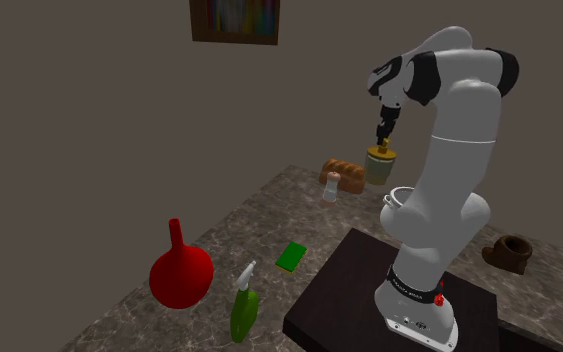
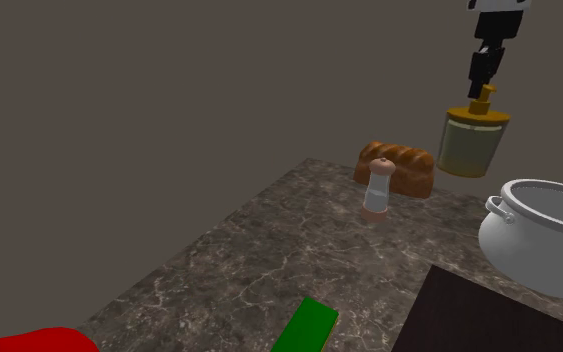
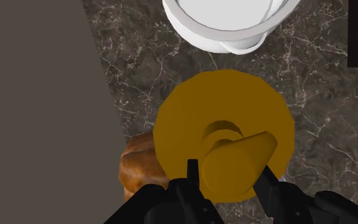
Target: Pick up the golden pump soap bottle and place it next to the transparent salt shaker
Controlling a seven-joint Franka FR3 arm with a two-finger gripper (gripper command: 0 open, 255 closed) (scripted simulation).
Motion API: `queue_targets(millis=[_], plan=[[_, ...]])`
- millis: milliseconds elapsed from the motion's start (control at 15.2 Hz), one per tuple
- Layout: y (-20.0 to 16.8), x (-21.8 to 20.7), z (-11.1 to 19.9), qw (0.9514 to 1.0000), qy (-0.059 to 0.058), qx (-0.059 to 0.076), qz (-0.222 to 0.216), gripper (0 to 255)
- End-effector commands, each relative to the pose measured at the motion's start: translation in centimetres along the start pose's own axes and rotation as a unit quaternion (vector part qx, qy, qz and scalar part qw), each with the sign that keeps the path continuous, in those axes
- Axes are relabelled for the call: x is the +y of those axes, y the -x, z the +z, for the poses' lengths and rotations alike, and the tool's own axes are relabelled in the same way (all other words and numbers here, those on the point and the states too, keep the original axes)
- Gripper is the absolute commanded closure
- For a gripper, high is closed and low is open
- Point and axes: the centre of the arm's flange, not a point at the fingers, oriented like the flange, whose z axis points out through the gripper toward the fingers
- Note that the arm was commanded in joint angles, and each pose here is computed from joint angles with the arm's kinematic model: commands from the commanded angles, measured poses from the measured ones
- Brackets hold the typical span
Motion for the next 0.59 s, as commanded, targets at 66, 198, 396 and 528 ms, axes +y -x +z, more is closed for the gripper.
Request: queue_targets(millis=[66, 198, 396, 528], plan=[[0.1, -0.1, 1.4, 1.0, 0.0, 0.0, 0.0, 255], [0.1, -0.2, 2.5, 1.0, 0.0, 0.0, 0.0, 255], [0.1, -0.2, 4.1, 1.0, 0.0, 0.0, 0.0, 255], [0.1, -0.3, 5.1, 1.0, 0.0, 0.0, 0.0, 255]])
